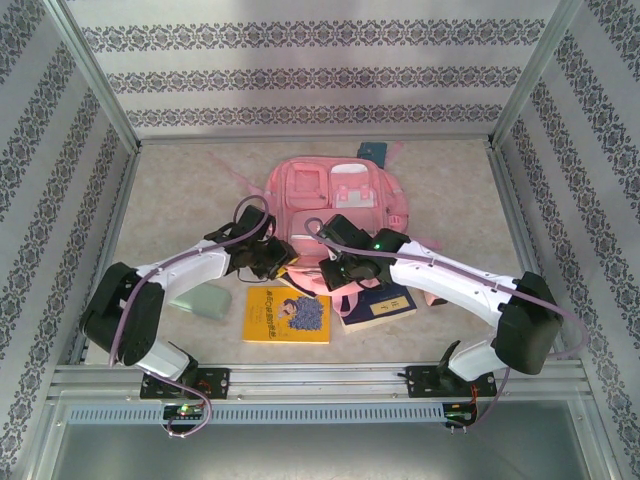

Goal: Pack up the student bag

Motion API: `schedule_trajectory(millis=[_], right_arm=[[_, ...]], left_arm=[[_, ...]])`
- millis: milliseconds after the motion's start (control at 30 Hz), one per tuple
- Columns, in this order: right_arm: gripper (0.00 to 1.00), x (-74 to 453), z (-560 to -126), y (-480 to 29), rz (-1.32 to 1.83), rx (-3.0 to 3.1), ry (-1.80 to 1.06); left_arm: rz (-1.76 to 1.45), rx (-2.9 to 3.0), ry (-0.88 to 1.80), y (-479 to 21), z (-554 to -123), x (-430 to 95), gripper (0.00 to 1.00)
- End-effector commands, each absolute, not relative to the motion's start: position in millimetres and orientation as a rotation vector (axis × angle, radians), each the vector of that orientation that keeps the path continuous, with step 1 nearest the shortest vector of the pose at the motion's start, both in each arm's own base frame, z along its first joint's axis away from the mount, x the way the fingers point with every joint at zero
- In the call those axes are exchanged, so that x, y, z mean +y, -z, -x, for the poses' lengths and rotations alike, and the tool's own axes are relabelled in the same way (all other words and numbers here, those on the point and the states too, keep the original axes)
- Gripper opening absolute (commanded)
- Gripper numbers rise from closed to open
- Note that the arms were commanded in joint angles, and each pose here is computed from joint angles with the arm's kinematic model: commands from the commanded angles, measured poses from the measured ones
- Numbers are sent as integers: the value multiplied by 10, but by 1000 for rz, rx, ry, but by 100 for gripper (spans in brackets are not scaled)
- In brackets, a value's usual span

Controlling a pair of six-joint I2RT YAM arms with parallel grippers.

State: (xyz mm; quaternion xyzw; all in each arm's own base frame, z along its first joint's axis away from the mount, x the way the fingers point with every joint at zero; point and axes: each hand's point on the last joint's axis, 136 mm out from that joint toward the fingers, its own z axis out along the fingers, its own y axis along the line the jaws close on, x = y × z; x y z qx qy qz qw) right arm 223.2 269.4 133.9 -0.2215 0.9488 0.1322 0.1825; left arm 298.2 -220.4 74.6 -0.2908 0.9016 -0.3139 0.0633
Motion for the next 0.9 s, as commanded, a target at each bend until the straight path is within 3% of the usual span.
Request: schedule_trajectory(millis=[0, 133, 333, 667, 867], right_arm=[[0, 2576, -2164, -1310, 709, 2705, -318], [0, 2524, -2115, -1205, 750, 2742, -296], [0, 2483, -2109, -1047, 724, 2783, -279], [22, 2427, -2062, -900, 688, 2821, -261], [23, 2344, -2008, -941, 669, 2807, -269]], left_arm=[[887, 2675, 923, -740, -3179, -2185, 20], [829, 2683, 869, -837, -3258, -2178, 0], [838, 2651, 886, -943, -3277, -2165, 0], [848, 2654, 900, -967, -3234, -2169, 0], [843, 2651, 879, -989, -3237, -2136, 0]])
